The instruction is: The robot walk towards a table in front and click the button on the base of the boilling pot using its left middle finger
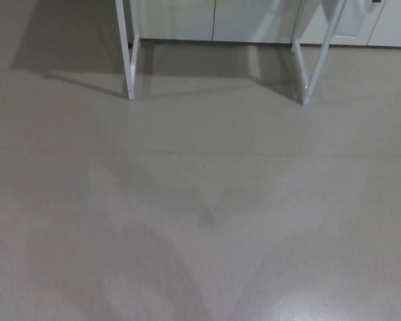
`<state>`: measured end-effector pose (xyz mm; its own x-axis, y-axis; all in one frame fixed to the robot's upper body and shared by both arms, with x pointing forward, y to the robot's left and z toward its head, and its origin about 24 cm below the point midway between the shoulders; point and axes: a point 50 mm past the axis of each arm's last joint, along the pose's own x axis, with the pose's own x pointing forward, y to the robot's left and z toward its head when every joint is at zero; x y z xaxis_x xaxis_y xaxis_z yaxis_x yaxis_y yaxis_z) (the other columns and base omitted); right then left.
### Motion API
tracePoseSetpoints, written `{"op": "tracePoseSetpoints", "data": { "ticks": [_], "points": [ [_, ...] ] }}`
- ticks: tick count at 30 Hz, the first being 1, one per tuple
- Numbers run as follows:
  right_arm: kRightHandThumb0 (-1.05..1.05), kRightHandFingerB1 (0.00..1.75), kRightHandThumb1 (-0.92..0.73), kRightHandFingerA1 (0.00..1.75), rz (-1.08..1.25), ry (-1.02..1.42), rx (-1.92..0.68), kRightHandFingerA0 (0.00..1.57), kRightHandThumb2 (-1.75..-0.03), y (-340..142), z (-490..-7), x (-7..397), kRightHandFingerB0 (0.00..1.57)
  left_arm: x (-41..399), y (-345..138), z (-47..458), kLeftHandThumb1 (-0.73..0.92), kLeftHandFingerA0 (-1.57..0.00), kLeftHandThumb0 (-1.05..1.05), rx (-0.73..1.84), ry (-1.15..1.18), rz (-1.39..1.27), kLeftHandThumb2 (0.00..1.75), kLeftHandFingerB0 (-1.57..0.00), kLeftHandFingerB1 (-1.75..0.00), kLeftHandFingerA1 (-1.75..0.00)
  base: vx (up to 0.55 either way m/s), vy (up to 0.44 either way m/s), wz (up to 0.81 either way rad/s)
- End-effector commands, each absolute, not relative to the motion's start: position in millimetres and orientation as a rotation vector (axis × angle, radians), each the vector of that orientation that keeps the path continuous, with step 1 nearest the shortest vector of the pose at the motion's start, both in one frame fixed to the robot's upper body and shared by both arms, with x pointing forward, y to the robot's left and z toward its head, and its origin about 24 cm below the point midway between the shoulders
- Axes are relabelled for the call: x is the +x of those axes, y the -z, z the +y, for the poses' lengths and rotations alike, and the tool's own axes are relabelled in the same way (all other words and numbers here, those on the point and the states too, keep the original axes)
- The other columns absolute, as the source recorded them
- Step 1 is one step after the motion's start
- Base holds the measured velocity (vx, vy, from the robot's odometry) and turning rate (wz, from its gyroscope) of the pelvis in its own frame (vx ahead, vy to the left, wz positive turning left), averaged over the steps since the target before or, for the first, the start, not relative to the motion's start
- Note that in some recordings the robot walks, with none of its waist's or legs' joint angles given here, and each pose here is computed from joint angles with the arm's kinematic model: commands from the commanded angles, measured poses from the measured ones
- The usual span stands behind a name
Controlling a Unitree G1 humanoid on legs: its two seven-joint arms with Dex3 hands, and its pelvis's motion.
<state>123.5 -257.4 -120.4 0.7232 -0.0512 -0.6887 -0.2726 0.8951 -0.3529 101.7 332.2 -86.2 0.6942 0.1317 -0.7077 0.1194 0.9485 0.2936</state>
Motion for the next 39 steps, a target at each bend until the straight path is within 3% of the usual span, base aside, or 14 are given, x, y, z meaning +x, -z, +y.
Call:
{"op": "tracePoseSetpoints", "data": {
  "ticks": [1,20,21,22,23,27,28,29,39],
  "points": [
    [-0.38,0.36,-0.60,0.41,0.769,-0.109,-0.473,0.48,-0.58,120.6,-262.3,122.8,0.31,102.7,84.0,334.5,0.47,-0.48,-0.33,0.360,-0.006,0.797,0.55,-0.32,-0.31,-0.36,0.18,-0.024,0.12],
    [-0.36,0.36,-0.56,0.42,0.762,-0.128,-0.482,0.48,-0.57,120.7,-259.4,127.4,0.31,100.6,82.5,335.0,0.47,-0.47,-0.31,0.356,-0.012,0.788,0.54,-0.33,-0.31,-0.36,0.14,-0.104,0.07],
    [-0.27,0.51,-0.39,0.61,0.764,-0.129,-0.458,0.37,-0.89,121.6,-258.6,124.6,0.17,97.8,82.4,335.6,0.47,-0.48,-0.32,0.369,-0.007,0.790,0.54,-0.34,-0.32,-0.36,0.13,0.080,-0.09],
    [-0.27,0.52,-0.38,0.61,0.764,-0.129,-0.455,0.37,-0.89,121.7,-258.1,124.5,0.17,97.4,82.5,336.1,0.47,-0.49,-0.32,0.365,-0.011,0.792,0.54,-0.34,-0.32,-0.36,0.11,0.113,-0.05],
    [-0.37,0.36,-0.56,0.42,0.765,-0.130,-0.460,0.47,-0.57,121.8,-258.1,124.5,0.31,97.2,82.6,336.4,0.47,-0.49,-0.32,0.366,-0.011,0.793,0.54,-0.34,-0.32,-0.36,0.16,0.170,-0.09],
    [-0.38,0.36,-0.56,0.43,0.761,-0.136,-0.484,0.48,-0.57,121.4,-258.0,124.7,0.31,96.8,83.5,337.7,0.46,-0.48,-0.34,0.385,-0.005,0.787,0.54,-0.34,-0.32,-0.36,0.13,-0.137,-0.05],
    [-0.38,0.36,-0.56,0.42,0.764,-0.134,-0.488,0.48,-0.57,121.5,-258.1,124.8,0.32,96.9,83.8,337.6,0.39,-0.45,-0.41,0.384,-0.009,0.785,0.63,-0.32,-0.39,-0.43,0.13,0.006,0.14],
    [-0.37,0.37,-0.56,0.43,0.762,-0.130,-0.476,0.48,-0.57,121.7,-258.3,124.1,0.32,96.5,83.7,337.5,0.46,-0.49,-0.33,0.387,-0.008,0.781,0.54,-0.35,-0.32,-0.37,0.14,0.068,0.07],
    [-0.36,0.36,-0.57,0.41,0.751,-0.135,-0.488,0.47,-0.57,119.5,-259.4,130.2,0.30,102.7,81.2,336.1,0.47,-0.49,-0.33,0.416,0.006,0.763,0.55,-0.35,-0.32,-0.36,0.16,-0.081,0.08]
  ]
}}
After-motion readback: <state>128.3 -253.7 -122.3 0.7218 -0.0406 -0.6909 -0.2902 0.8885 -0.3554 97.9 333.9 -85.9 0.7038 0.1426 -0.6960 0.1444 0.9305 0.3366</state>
